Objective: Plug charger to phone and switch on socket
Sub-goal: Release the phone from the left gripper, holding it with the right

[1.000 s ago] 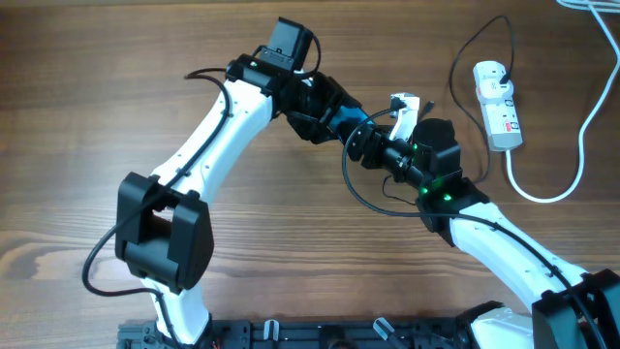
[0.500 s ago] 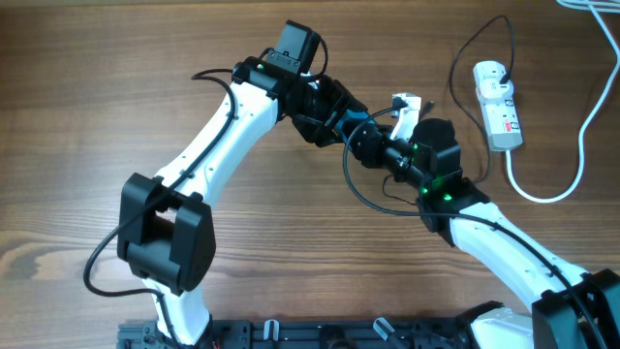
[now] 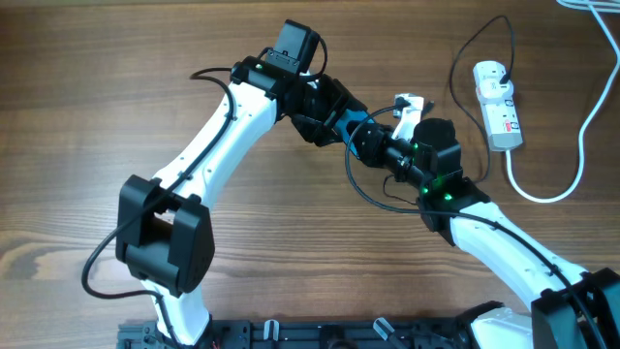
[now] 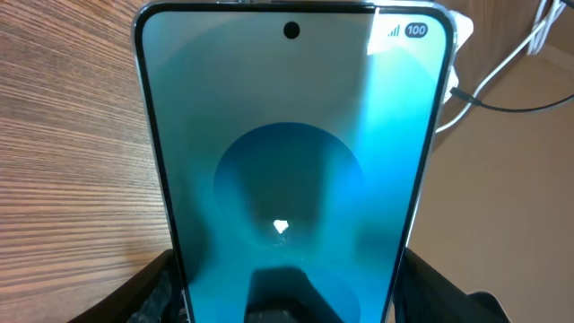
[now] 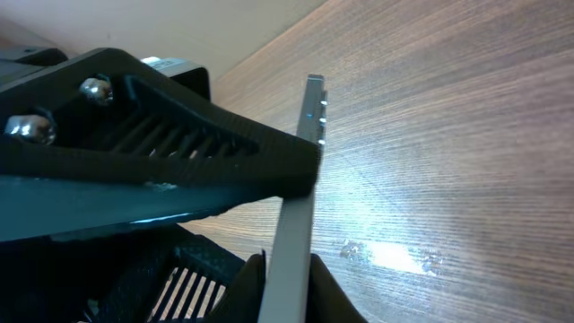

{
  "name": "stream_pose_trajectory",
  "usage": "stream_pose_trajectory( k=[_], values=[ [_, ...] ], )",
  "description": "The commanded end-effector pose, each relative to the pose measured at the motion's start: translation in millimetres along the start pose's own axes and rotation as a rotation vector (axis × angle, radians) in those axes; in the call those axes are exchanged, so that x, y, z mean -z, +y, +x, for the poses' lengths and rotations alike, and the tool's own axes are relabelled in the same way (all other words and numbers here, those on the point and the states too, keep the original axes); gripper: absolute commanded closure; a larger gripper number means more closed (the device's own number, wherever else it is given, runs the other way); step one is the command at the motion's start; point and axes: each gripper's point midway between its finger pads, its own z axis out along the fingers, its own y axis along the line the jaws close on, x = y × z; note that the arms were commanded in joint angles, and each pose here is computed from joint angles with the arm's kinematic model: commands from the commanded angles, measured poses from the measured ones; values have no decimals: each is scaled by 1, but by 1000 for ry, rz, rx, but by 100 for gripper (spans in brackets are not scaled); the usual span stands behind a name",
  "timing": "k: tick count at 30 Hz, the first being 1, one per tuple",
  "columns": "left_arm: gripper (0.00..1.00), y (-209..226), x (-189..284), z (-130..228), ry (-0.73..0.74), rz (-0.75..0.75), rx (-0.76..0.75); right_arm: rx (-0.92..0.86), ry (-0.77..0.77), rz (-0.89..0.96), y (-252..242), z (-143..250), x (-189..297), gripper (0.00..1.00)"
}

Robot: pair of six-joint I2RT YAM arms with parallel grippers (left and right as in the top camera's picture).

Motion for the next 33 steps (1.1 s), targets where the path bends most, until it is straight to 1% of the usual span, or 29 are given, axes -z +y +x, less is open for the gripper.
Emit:
stream_pose_trajectory(
  k=[1,6,8,11,14,15,16,17,20,21,23,24,25,26,28,30,33],
  values=[
    [52,-16,12,13,19,49,-56,-13,48,-100,23,5,-1,89],
    [47,-14,12,14,24,38,-47,-75,63,-115,26,7,-1,95],
    [42,-14,13,12,20,41,-45,-125,70,-110,25,8,-1,96],
    [36,-12,25,-4,-7,58,-45,-255,97,-118,27,11,0,96],
    [30,-12,48,-24,-56,94,-62,-400,112,-111,27,12,0,96],
    [28,-13,65,-34,-88,119,-70,-460,116,-104,27,13,0,95],
    [27,-13,88,-46,-134,151,-84,-574,127,-75,22,16,0,95],
    [26,-13,103,-53,-164,171,-95,-652,138,-57,19,18,0,96],
    [25,-2,160,-74,-275,220,-104,-769,161,-55,21,21,0,95],
    [24,4,178,-79,-310,229,-105,-829,177,-56,23,23,1,96],
    [20,20,212,-88,-379,238,-108,-1002,236,-56,29,29,2,95],
    [18,31,230,-92,-414,236,-96,-1103,291,-56,35,35,5,92],
    [16,43,245,-96,-442,233,-80,-1165,332,-55,39,39,6,92],
    [16,55,259,-99,-469,227,-64,-1211,358,-51,42,41,8,94],
    [15,76,279,-104,-506,215,-29,-1275,393,-44,45,45,9,96],
    [10,104,299,-109,-539,196,21,-1268,395,-54,48,44,9,95],
    [6,145,320,-111,-555,164,108,-1235,403,-112,58,38,10,96]
  ],
)
